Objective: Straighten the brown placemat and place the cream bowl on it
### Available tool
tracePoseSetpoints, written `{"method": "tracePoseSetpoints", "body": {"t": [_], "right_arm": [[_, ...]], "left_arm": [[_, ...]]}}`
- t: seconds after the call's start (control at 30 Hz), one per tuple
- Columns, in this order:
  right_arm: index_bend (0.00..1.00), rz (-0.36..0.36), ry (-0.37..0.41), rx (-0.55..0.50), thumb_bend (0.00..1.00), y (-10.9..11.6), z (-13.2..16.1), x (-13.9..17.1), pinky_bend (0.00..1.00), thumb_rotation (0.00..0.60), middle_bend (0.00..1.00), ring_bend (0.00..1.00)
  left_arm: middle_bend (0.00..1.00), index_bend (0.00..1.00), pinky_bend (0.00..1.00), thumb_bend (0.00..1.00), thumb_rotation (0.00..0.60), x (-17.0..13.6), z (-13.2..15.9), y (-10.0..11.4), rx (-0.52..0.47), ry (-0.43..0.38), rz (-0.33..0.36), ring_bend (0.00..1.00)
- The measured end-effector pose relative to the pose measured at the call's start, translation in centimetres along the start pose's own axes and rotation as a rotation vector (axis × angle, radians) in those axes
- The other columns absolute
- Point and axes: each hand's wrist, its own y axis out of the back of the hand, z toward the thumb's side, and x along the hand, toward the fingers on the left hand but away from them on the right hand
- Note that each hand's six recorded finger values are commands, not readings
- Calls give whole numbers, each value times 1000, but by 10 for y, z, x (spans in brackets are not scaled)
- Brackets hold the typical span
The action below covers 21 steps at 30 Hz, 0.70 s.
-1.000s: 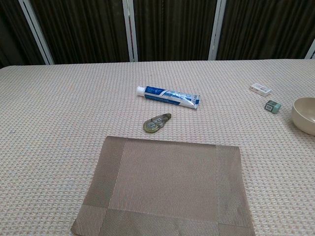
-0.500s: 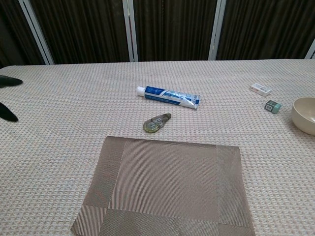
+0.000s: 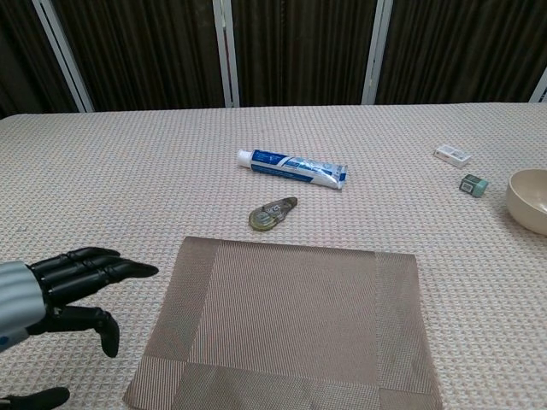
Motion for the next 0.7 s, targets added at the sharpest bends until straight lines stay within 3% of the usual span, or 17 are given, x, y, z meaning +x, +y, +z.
{"method": "tracePoseSetpoints", "body": {"t": [0.27, 0.7], "right_arm": [[0, 4, -1, -3, 0, 0, -1, -1, 0, 600, 0, 0], [0, 1, -11, -7, 0, 1, -4, -2, 0, 600, 0, 0]], "left_arm": [[0, 411, 0, 324, 600, 15, 1, -27, 16, -10, -25, 0], [0, 431, 0, 338, 600, 33, 7, -30, 20, -24, -3, 0]]}}
